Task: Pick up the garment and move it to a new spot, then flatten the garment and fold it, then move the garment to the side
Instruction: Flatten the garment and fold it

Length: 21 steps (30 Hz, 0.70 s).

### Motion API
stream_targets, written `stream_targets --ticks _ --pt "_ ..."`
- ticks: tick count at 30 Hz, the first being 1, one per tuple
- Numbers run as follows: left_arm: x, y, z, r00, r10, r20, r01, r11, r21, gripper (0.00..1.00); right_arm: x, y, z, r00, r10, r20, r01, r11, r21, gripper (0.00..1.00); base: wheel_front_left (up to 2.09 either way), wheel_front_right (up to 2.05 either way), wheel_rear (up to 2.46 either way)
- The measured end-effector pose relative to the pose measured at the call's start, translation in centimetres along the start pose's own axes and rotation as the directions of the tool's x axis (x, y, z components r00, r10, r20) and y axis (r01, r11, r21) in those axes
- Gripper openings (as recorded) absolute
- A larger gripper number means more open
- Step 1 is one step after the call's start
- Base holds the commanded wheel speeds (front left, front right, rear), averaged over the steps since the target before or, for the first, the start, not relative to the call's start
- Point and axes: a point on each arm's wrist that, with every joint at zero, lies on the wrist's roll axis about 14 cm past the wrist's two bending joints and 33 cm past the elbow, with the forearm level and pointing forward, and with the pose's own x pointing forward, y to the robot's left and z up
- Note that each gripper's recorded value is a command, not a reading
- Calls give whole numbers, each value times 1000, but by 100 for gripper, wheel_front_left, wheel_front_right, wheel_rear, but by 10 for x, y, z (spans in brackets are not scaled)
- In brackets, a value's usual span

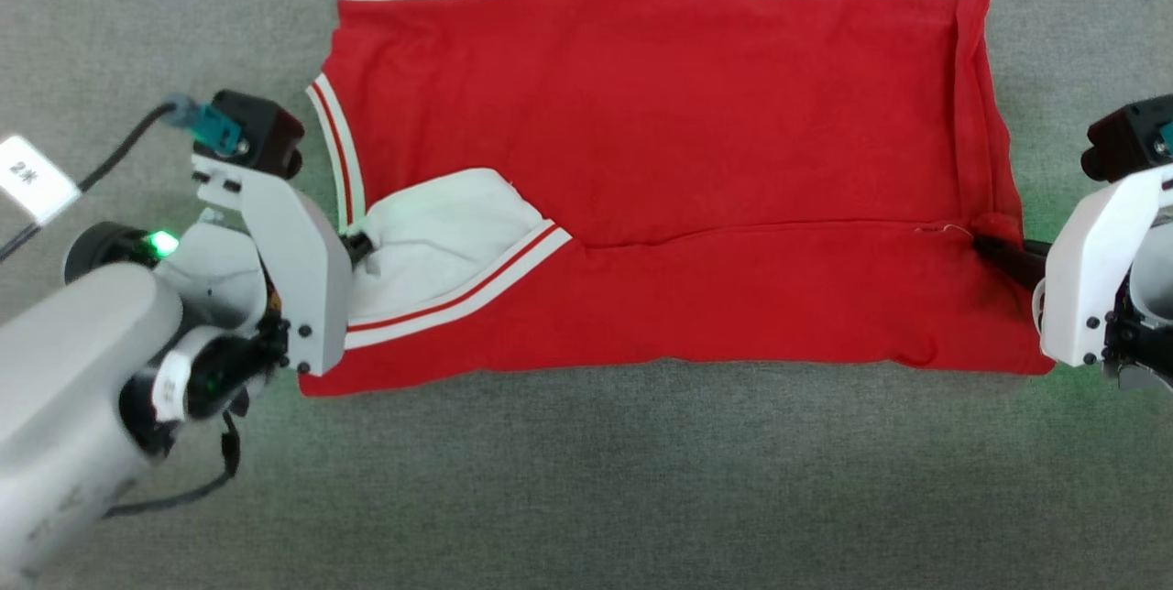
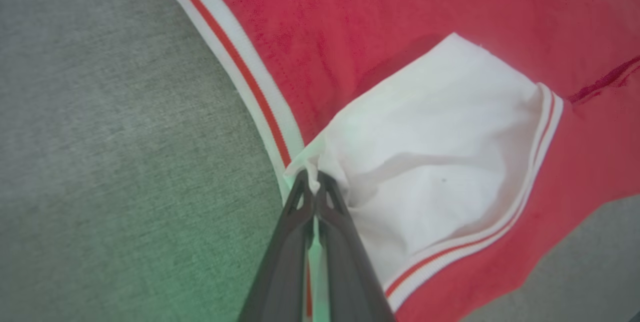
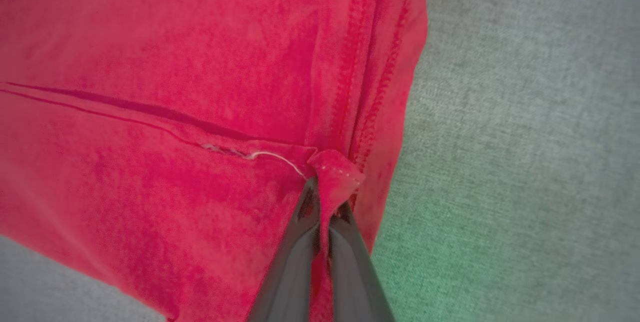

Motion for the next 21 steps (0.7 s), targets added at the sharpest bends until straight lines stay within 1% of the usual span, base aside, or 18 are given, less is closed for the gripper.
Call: stream_targets --ticks 5,9,11,12,13,14,15,17,19,21 --pt "10 5 -10 993 5 -122 -12 999 -53 0 8 -2 -1 1000 1 -20 -1 1000 4 0 0 0 0" --pt "14 7 -16 978 7 -211 -27 995 -96 0 12 -2 0 1000 1 -27 -1 1000 4 0 0 0 0" --pt "15 7 -16 973 6 -233 -33 993 -115 0 14 -3 -1 999 -1 -36 1 1000 5 0 0 0 0" --pt "15 7 -16 970 3 -243 -36 990 -134 2 15 -3 -1 999 -2 -41 2 1000 4 0 0 0 0" --pt "14 7 -17 966 8 -258 -45 989 -138 32 16 -3 0 999 -2 -45 2 1000 3 0 0 0 0" --pt "13 8 -17 962 13 -272 -52 990 -134 67 17 -3 0 999 -2 -46 2 1000 3 0 0 0 0" --pt "11 9 -17 959 25 -283 -62 990 -123 100 17 -3 -1 999 -3 -51 3 1000 4 0 0 0 0" --pt "8 11 -16 955 44 -295 -81 990 -114 100 19 -2 0 998 -3 -56 3 1000 1 0 0 0 0" --pt "5 15 -10 962 55 -269 -91 988 -125 100 21 -1 0 998 -2 -59 2 1000 -1 0 0 0 0" --pt "2 15 -6 966 67 -251 -97 990 -107 100 23 1 1 998 -1 -61 1 1000 -6 0 0 0 0"
